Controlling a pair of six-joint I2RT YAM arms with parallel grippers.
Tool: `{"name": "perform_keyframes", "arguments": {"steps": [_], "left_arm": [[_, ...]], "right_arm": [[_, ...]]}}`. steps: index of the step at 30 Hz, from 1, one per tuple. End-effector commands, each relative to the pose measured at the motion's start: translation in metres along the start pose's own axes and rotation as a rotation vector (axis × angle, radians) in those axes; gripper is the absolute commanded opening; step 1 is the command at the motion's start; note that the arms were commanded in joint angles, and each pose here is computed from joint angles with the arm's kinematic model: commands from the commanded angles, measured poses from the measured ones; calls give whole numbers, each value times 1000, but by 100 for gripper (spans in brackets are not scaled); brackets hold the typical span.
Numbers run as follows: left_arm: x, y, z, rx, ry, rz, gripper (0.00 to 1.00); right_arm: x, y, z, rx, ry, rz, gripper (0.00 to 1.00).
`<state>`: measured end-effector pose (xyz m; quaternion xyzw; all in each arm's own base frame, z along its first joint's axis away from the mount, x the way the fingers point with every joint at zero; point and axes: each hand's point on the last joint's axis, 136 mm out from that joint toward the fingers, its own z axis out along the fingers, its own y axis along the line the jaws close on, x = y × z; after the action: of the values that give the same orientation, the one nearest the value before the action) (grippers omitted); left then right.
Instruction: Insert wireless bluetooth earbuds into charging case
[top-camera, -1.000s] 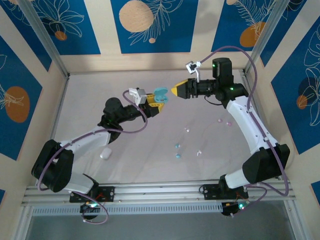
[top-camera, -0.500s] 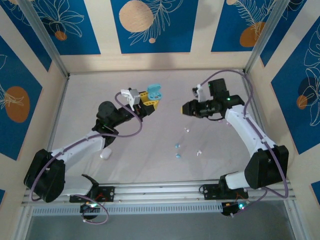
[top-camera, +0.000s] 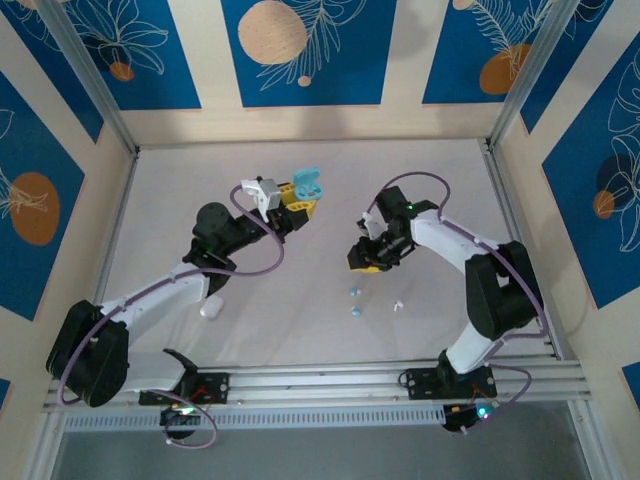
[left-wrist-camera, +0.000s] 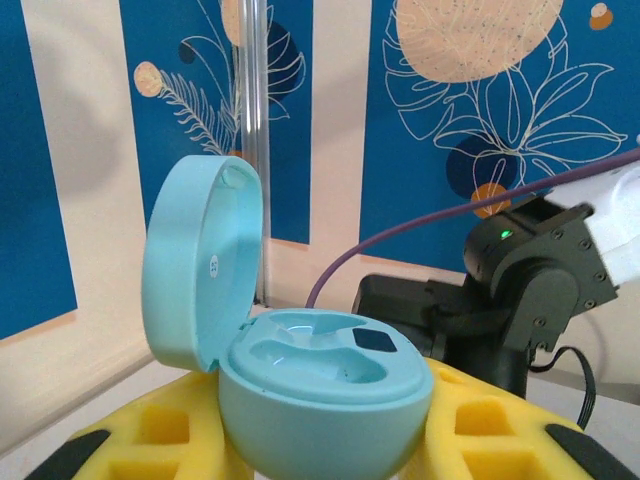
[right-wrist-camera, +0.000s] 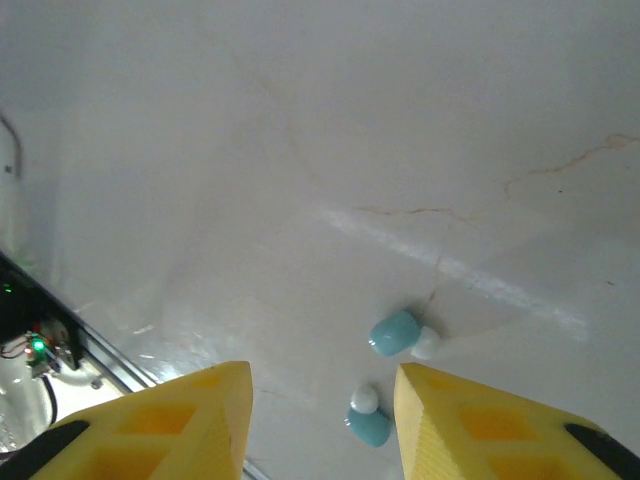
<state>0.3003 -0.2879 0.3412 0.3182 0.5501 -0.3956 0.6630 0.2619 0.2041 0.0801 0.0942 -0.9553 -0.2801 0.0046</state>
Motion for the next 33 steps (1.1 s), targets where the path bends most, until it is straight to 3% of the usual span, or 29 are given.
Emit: {"name": "perform_keyframes", "arguments": {"steps": [1,11,33], "left_arm": [[-7,-2,2,-3,-22,32,30],[-3,1,1,-20,-5,49,30],[2,3,-4,-40,9,44,29]], "right_arm": [[-5,-2,6,19,25,-33,43],[-5,-15,31,49,100,-26,43],[48,-20,51,53,243,-32,39]]}}
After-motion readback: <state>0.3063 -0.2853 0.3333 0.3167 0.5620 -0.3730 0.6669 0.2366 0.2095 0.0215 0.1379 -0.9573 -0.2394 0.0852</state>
